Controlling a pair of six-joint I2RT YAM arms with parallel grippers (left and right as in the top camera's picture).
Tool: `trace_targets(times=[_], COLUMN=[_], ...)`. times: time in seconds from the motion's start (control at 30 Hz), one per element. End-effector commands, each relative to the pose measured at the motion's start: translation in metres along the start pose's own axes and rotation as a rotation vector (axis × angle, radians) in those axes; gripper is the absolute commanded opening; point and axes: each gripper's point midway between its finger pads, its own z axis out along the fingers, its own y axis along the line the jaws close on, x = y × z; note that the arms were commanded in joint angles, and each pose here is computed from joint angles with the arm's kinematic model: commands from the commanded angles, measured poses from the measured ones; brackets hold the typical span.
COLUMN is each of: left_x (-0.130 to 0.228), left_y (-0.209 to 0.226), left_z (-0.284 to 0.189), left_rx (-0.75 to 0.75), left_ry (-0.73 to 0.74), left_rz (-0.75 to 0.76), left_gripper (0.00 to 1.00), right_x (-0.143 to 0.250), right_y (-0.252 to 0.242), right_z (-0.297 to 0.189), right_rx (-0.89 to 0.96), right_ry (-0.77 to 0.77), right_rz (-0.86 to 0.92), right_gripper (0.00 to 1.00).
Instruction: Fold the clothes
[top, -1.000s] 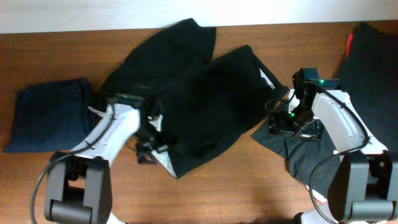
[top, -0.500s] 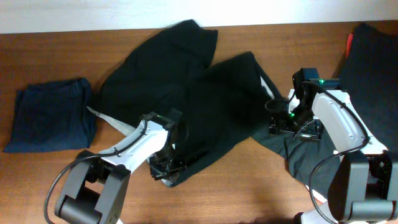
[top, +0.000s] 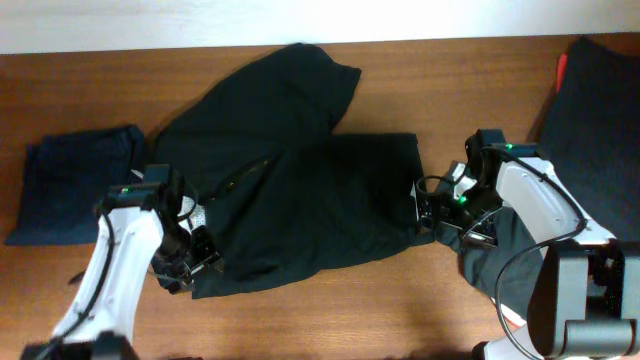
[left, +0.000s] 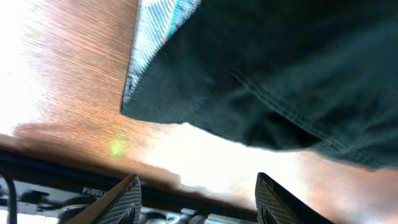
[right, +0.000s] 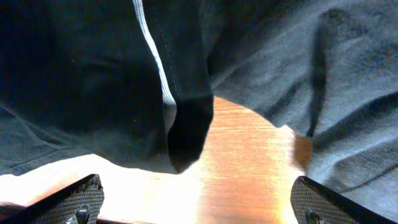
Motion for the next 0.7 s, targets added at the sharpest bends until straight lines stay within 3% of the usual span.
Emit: trace_targets(times=[0.0, 0.07, 0.2, 0.43, 0.53, 0.63, 0.67], left_x=[0.015, 0.021, 0.013, -0.019, -0.021, -0.017, -0.013], left_y=[0.013, 0.020, 0.006, 0.022, 0.021, 0.027, 0.030], left_z=[-0.002, 0.019, 0.077, 0.076, 0.075, 0.078, 0.083], left_rx=[0.011, 0.022, 0.168, 0.099, 0.102, 0.074, 0.064], left_ry=[-0.062, -0.064, -0.072, -0.250, -0.261, -0.252, -0.241], left_rz=[-0.249, -0.361, -0.396, -0.429, -0.427, -0.425, -0.427], left_gripper=[0.58, 0.64, 0.64, 0.59, 0.19, 0.01, 0.01], right_x=[-0.001, -0.002, -0.002, -0.003, 0.001, 0.012, 0.014], right_y=[0.002, 0.003, 0.003, 0.003, 0.002, 0.012, 0.016], right_z=[-0.002, -0.002, -0.002, -0.002, -0.002, -0.002, 0.000], right_rx=[-0.017, -0.018, -0.018, -0.018, -0.016, -0.077, -0.093], right_ry=[-0.015, -0.020, -0.022, -0.024, -0.009, 0.040, 0.050], right_rz=[0.006, 0.005, 0.005, 0.001, 0.006, 0.021, 0.018], right_gripper=[0.99, 0.99, 0.99, 0.98, 0.99, 0.99, 0.99])
